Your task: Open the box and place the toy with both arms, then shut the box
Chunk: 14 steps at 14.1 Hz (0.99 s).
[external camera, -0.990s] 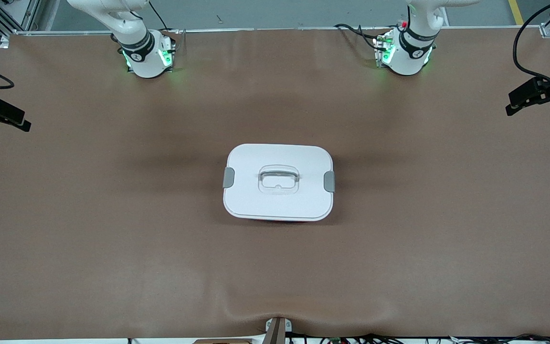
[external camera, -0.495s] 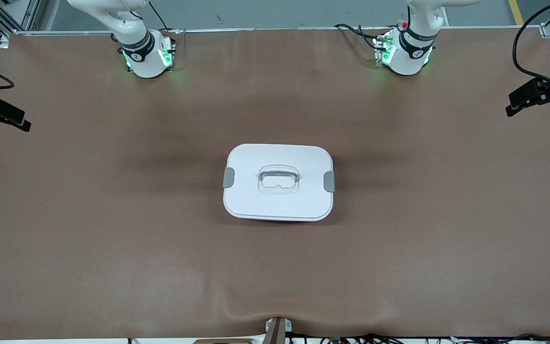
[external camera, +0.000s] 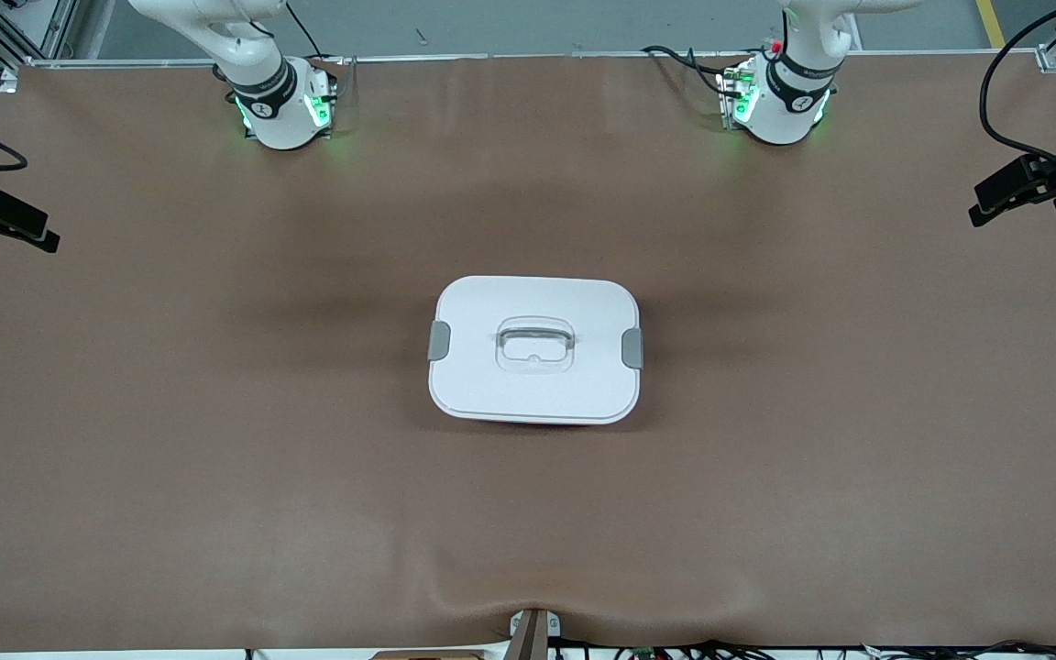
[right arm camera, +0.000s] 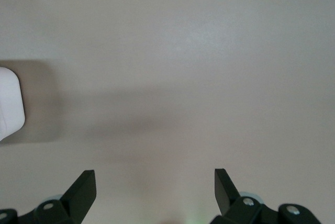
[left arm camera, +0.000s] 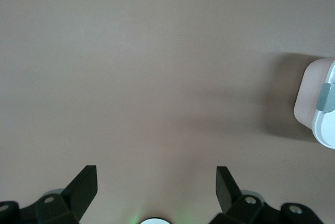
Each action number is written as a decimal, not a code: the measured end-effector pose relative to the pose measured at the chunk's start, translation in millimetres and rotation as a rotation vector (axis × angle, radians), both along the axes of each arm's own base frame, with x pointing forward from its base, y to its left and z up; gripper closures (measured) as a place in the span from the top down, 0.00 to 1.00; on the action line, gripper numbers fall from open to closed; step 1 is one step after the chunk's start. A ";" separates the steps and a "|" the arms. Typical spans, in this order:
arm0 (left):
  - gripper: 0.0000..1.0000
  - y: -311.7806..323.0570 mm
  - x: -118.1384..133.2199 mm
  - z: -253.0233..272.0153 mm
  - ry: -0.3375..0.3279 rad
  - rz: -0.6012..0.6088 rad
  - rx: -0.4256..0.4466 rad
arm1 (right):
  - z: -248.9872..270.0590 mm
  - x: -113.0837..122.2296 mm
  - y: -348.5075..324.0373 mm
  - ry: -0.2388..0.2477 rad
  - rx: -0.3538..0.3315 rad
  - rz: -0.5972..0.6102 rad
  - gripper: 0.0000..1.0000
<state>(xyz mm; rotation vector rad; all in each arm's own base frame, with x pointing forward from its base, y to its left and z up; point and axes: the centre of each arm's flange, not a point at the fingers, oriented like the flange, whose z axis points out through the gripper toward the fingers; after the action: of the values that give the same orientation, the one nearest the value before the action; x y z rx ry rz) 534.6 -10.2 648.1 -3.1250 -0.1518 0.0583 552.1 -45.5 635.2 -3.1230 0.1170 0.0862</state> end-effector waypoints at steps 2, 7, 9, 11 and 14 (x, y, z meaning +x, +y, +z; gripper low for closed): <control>1.00 0.0 2.9 -4.0 0.003 0.000 0.000 | 0.0 0.0 0.0 0.000 0.000 0.000 1.00; 1.00 -0.5 8.6 -5.1 -0.004 -0.001 0.000 | 0.0 0.0 0.0 0.000 0.000 0.000 1.00; 1.00 -2.4 8.8 -4.8 -0.005 -0.003 0.000 | 0.0 0.0 0.1 0.000 0.000 0.000 1.00; 1.00 -7.0 8.7 -4.4 -0.005 -0.008 0.000 | 0.0 0.0 0.1 0.000 0.000 0.000 1.00; 1.00 -13.3 8.4 -4.4 -0.005 -0.016 0.000 | 0.0 0.0 0.1 0.000 0.000 0.000 1.00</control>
<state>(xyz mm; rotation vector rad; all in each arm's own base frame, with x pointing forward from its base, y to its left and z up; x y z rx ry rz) 543.0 -23.5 643.7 -3.1262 -0.1272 0.0496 552.1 -45.4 635.2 -3.1230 0.1170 0.0862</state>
